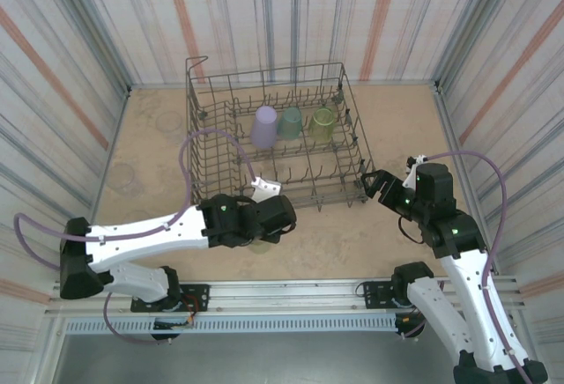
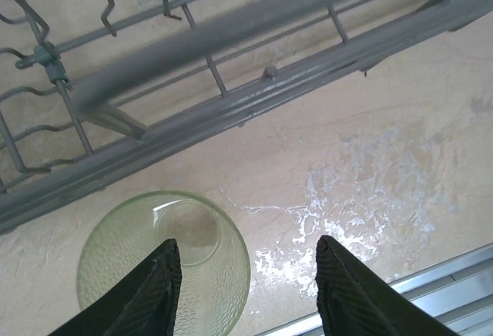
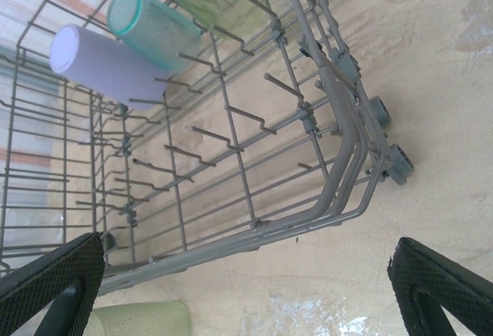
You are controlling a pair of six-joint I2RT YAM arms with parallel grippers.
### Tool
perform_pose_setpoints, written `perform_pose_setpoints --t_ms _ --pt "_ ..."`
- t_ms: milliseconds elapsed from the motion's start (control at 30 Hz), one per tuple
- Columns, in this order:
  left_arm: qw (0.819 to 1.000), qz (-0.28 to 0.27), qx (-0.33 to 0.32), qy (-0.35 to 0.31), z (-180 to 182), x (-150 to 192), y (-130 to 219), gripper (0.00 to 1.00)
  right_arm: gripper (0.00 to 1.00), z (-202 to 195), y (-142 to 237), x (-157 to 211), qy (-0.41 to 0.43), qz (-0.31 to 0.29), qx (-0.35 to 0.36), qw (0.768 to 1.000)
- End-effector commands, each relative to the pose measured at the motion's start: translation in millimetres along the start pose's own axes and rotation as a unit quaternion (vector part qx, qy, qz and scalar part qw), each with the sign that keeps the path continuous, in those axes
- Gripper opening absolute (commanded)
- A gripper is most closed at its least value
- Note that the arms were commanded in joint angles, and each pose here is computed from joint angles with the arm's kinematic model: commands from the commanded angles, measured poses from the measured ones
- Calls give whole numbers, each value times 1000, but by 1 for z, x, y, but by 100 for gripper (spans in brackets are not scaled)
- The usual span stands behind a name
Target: Load the cups into the dish rack
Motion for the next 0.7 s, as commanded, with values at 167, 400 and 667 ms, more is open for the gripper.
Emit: perform_pose_setpoints --t_ms 167,400,667 --pt "997 29 -67 -5 12 27 -33 47 99 -4 -4 6 -13 4 4 1000" --pt "995 33 -89 -3 19 35 -45 39 99 -4 -4 6 -14 2 3 1000" --pt "994 36 -105 -1 22 41 -55 25 99 -3 -3 6 -15 0 0 1000"
Point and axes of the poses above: each hand's point on the last joint's axis, 136 mm out from that joint toward the fingers, its own y axis back along the fingers, its own z axis along the line the jaws close on, x = y × z, the point moved 2 cm from there along y, back along the fingers, and after that the axes turned 11 degrees about y, right-handed, at the moved point
